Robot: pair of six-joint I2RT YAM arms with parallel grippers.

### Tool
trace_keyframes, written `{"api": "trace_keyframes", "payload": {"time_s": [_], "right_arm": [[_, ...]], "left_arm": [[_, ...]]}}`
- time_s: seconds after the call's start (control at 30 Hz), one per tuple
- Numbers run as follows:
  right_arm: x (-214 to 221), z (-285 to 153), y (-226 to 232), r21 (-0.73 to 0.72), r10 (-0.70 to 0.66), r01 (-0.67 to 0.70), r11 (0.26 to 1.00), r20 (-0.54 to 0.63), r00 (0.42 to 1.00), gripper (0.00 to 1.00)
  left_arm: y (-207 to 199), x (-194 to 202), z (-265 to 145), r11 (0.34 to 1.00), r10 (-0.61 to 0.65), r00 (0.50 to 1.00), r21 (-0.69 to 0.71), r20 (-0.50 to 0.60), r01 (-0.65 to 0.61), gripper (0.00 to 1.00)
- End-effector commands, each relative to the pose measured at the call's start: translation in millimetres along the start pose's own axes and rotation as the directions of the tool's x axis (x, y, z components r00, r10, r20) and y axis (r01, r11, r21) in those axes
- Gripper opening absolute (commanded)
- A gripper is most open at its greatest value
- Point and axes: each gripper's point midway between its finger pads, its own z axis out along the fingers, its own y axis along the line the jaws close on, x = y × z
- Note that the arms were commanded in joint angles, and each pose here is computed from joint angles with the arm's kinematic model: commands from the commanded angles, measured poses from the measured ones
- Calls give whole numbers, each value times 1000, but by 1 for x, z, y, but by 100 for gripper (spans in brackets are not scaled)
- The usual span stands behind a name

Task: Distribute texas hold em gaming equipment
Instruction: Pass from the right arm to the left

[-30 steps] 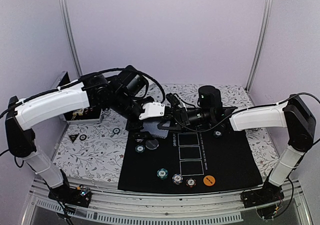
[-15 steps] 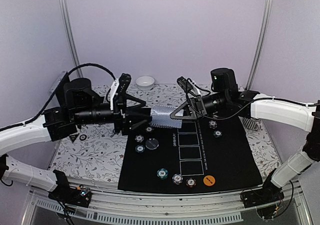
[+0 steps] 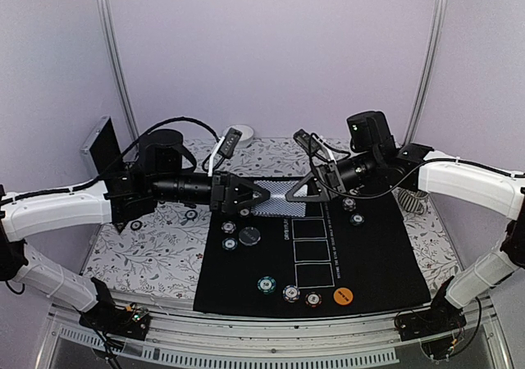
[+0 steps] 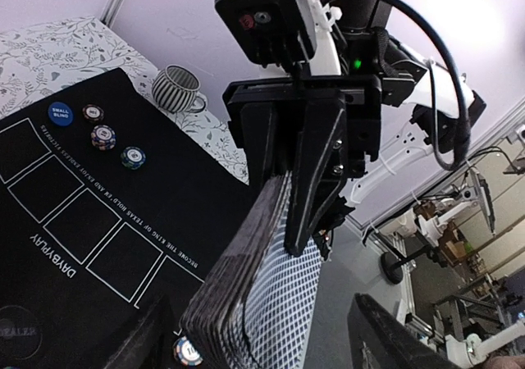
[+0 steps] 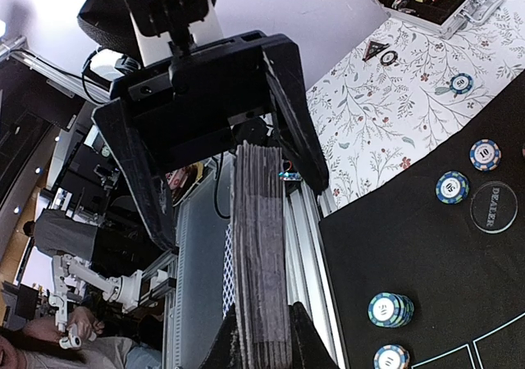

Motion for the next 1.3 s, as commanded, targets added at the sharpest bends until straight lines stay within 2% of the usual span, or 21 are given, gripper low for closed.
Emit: {"api": "trace_keyframes", "payload": {"time_s": [0.0, 0.1, 0.13, 0.17, 0.2, 0.23, 0.27, 0.3, 0.37, 0.4, 0.47, 0.53, 0.6, 0.67, 0.7, 0.8, 0.87, 0.97, 1.1, 1.27], "right_arm": [[-7, -3, 12, -29, -44, 44, 999, 7, 999, 3], [-9, -2, 13, -43, -45, 45, 998, 13, 999, 3], [-10, -2, 11, -35, -37, 37, 999, 16, 999, 3], [-11, -2, 9, -24, -30, 30, 999, 19, 999, 3], [-11, -3, 9, -19, -22, 22, 1000, 22, 1000, 3], [-12, -5, 10, -19, -20, 20, 1000, 26, 999, 3], [-17, -7, 15, -24, -25, 26, 999, 35, 999, 3], [-23, -9, 22, -34, -26, 27, 999, 42, 999, 3], [-25, -9, 26, -49, -9, 11, 999, 35, 999, 3], [-24, -9, 27, -54, 4, -3, 999, 27, 1000, 3], [-23, -9, 25, -42, 19, -18, 999, 20, 1000, 3], [-20, -11, 24, -29, 29, -29, 999, 14, 999, 3], [-17, -11, 25, -25, 36, -36, 999, 3, 999, 3], [-16, -11, 27, -18, 37, -37, 999, -2, 999, 3], [-15, -11, 28, -15, 32, -32, 999, -4, 999, 3], [-12, -8, 34, -25, 18, -18, 1000, -14, 1000, 3], [-10, -3, 34, -32, 19, -20, 999, -27, 999, 3], [-10, -1, 34, -32, 20, -21, 999, -33, 999, 3], [-13, -2, 41, -42, 3, -4, 999, -26, 1000, 3], [-13, -1, 36, -31, 6, -7, 1000, -24, 1000, 3]], "left_arm": [[-5, -1, 3, 997, -19, 999, 76, 32, 16, 74], [-2, 5, 5, 997, 5, 1000, 75, 24, -7, 61], [-4, 7, 4, 996, 41, 999, 77, 29, -43, 64], [-13, 7, 1, 989, 112, 993, 87, 46, -116, 70], [-19, 7, -4, 973, 211, 974, 78, 82, -217, 78], [-21, 12, -11, 939, 335, 935, 44, 119, -342, 84], [-24, 13, -19, 893, 444, 879, 0, 172, -451, 90], [-29, 14, -28, 817, 571, 791, -53, 220, -575, 97], [-31, 17, -40, 617, 784, 571, -197, 244, -762, 98], [-28, 18, -42, 504, 861, 459, -260, 218, -823, 98], [-13, 20, -40, 305, 952, 285, -337, 108, -891, 98], [2, 21, -30, 162, 984, 176, -347, -8, -924, 98], [6, 18, -22, 92, 992, 115, -336, -49, -937, 98], [0, 2, -27, 72, 997, 82, -394, -7, -916, 98], [-3, -4, -31, 83, 996, 79, -408, 29, -909, 98], [-1, -5, -30, 167, 984, 139, -311, 109, -936, 98], [-6, -1, -20, 188, 978, 160, -232, 135, -954, 98], [-14, 10, -12, 200, 969, 174, -141, 178, -970, 98], [-9, 13, -4, 211, 970, 195, -98, 145, -973, 97], [-22, 19, -1, 228, 956, 222, -11, 191, -974, 98]]}}
